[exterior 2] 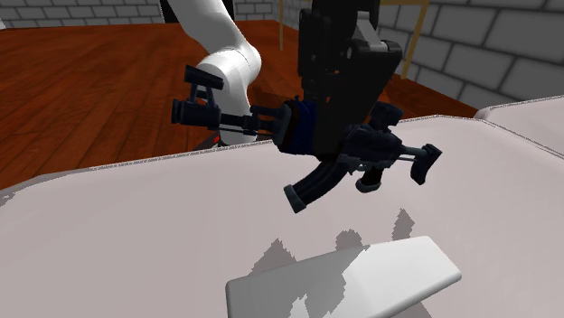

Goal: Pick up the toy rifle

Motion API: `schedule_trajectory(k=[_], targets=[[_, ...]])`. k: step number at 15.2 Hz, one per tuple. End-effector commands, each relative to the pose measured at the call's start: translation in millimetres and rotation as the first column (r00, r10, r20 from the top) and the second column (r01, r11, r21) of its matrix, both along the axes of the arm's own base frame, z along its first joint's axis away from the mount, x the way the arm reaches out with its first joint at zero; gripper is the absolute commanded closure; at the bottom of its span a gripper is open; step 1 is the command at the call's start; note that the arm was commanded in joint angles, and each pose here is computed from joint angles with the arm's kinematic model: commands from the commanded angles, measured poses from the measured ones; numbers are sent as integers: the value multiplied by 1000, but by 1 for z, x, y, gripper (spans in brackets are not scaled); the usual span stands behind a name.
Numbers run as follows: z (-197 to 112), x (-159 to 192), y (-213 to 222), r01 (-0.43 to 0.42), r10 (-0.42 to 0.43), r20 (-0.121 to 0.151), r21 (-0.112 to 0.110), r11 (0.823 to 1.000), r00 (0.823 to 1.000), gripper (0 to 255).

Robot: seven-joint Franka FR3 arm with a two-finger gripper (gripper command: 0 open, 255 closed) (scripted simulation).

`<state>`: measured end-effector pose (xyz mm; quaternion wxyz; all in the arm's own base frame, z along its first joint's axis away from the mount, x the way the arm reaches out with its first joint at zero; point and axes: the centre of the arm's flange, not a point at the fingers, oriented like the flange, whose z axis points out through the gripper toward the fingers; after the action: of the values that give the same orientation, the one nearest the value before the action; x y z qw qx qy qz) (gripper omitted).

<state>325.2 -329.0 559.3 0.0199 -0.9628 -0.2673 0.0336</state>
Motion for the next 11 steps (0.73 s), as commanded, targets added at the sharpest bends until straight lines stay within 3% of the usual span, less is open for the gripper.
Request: schedule_trajectory(k=[1,6,11], targets=[[-1,0,0,0,0,-1,1,1000,1000,255],[-2,0,0,0,0,-1,1,1000,1000,255],[25,0,0,0,0,-1,1,1000,1000,255]])
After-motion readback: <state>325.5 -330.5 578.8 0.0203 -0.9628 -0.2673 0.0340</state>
